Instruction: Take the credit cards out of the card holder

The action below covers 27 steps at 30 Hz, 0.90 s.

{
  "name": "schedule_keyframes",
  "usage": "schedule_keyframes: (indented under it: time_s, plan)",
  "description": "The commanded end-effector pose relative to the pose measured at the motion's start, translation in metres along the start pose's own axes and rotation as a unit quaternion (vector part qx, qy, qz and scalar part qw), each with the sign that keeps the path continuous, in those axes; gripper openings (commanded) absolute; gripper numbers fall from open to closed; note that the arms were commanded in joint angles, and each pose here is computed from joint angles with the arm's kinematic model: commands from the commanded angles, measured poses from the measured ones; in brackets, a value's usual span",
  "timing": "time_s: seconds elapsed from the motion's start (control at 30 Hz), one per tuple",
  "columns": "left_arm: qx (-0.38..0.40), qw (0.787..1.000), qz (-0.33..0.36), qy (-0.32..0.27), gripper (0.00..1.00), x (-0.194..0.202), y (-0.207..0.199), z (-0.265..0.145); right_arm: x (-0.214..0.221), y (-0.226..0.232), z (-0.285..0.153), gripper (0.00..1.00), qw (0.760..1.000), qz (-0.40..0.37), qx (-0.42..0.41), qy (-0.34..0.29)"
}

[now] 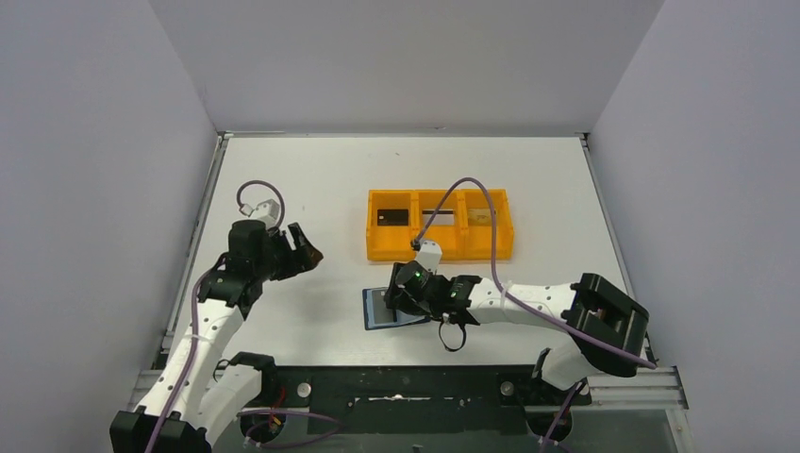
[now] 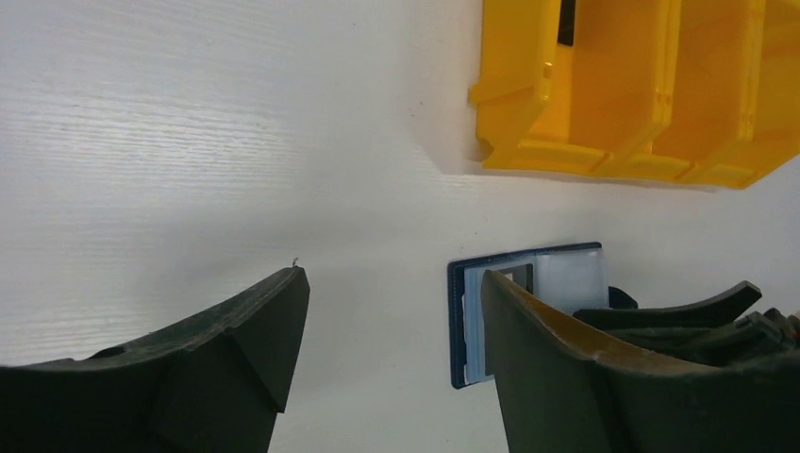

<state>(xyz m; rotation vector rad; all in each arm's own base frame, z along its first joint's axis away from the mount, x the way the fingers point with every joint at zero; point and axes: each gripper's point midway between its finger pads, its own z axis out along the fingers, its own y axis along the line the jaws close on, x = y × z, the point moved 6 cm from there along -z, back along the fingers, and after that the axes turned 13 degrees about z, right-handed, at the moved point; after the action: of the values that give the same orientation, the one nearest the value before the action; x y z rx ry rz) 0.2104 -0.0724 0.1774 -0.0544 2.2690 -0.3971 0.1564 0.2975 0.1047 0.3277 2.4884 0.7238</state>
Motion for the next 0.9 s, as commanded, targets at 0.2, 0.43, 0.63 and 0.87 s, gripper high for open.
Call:
schedule_keyframes:
  time_s: [0.2,0.43,0.63,0.87]
  plan:
    - [0.148,0.987,-0.010,0.068,0.46,0.034,-0.066,0.017,0.006,0.010,0.012,0.38,1.000,0.014,-0.016,0.010]
    - [0.146,0.984,0.006,0.106,0.39,0.072,-0.097,0.029,0.010,0.002,0.018,0.33,1.000,0.018,-0.003,0.016]
    - [0.125,0.978,0.036,0.164,0.30,0.093,-0.108,0.045,0.012,-0.004,0.022,0.27,0.999,0.036,-0.012,0.028]
    - [0.125,0.975,0.050,0.178,0.29,0.103,-0.117,0.055,0.012,-0.013,0.024,0.27,0.998,0.054,-0.012,0.036]
